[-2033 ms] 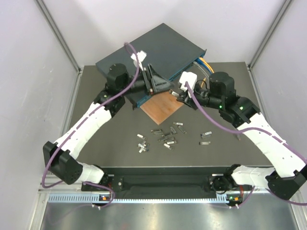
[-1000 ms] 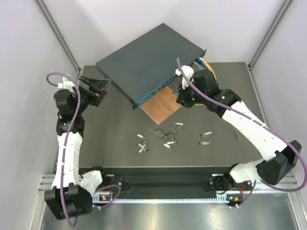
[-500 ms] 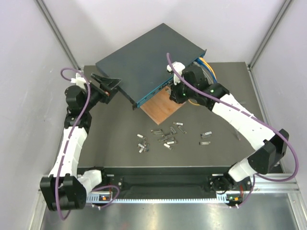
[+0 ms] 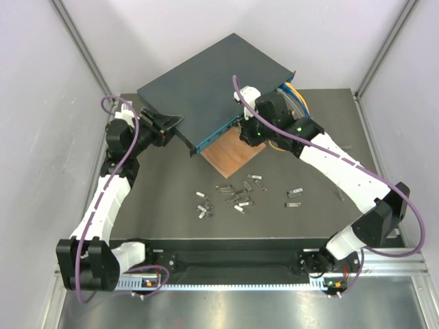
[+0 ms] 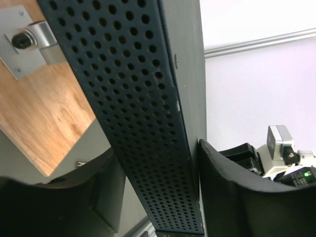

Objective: Insert the plug into the switch port

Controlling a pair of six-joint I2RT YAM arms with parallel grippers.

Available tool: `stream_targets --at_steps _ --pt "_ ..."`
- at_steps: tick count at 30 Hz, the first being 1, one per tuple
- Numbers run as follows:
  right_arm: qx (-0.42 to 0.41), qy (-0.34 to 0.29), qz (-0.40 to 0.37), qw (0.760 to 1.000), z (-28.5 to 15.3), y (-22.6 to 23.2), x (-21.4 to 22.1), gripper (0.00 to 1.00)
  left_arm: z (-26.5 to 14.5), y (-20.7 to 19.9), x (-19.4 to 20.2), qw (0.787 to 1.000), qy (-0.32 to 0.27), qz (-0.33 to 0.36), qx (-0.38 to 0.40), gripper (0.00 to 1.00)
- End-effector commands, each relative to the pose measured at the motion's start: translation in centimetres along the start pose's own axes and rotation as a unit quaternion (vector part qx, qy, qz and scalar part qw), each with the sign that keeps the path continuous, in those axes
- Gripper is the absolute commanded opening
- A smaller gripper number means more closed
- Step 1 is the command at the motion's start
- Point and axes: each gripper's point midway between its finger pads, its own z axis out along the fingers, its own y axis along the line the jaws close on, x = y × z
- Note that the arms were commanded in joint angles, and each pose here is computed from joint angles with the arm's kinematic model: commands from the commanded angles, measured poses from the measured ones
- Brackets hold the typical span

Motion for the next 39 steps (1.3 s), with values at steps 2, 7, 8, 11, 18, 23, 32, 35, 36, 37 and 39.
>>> stream_targets --at_steps 2,7,8,11,18,23,32,35,36,37,39 --pt "0.01 -0.045 -0.008 0.999 -1.0 0.1 -3.4 0.0 0.1 -1.6 -0.4 0.999 -0.009 0.034 0.029 0.39" --pt "0.005 -0.043 -0.01 0.999 -1.0 0.4 -3.3 0.0 0.2 -1.2 -0.3 0.999 -0.008 0.026 0.025 0.27" --pt "0.005 -0.041 -0.009 0.999 -0.9 0.5 -3.2 0.0 0.2 -1.3 -0.3 0.999 -0.008 0.027 0.025 0.24" --pt "0.002 -0.041 -0.01 0.999 -0.9 0.6 -3.2 0.0 0.3 -1.2 -0.4 0.999 -0.009 0.026 0.023 0.18" --pt "0.004 -0.045 -0.011 0.999 -1.1 0.6 -3.5 0.0 0.3 -1.2 -0.3 0.999 -0.009 0.028 0.022 0.08" --pt "0.004 -0.048 -0.01 0.999 -1.2 0.6 -3.9 0.0 0.2 -1.1 -0.2 0.999 -0.008 0.028 0.022 0.07" --pt "-0.006 -0.04 -0.011 0.999 -0.5 1.1 -3.5 0.0 0.3 -1.5 -0.3 0.999 -0.009 0.03 0.025 0.06" --pt "-0.009 -0.038 -0.011 0.999 -0.3 1.2 -3.4 0.0 0.3 -1.4 -0.3 0.999 -0.008 0.029 0.025 0.06" --pt "-0.011 -0.037 -0.011 0.999 -0.2 1.4 -3.3 0.0 0.3 -1.4 -0.3 0.999 -0.008 0.029 0.025 0.06" --pt "-0.01 -0.037 -0.011 0.999 -0.2 1.3 -3.3 0.0 0.3 -1.5 -0.3 0.999 -0.008 0.03 0.025 0.06" --pt "-0.008 -0.04 -0.014 0.999 -0.2 1.2 -3.5 0.0 0.4 -1.6 -0.3 0.999 -0.007 0.029 0.027 0.06"
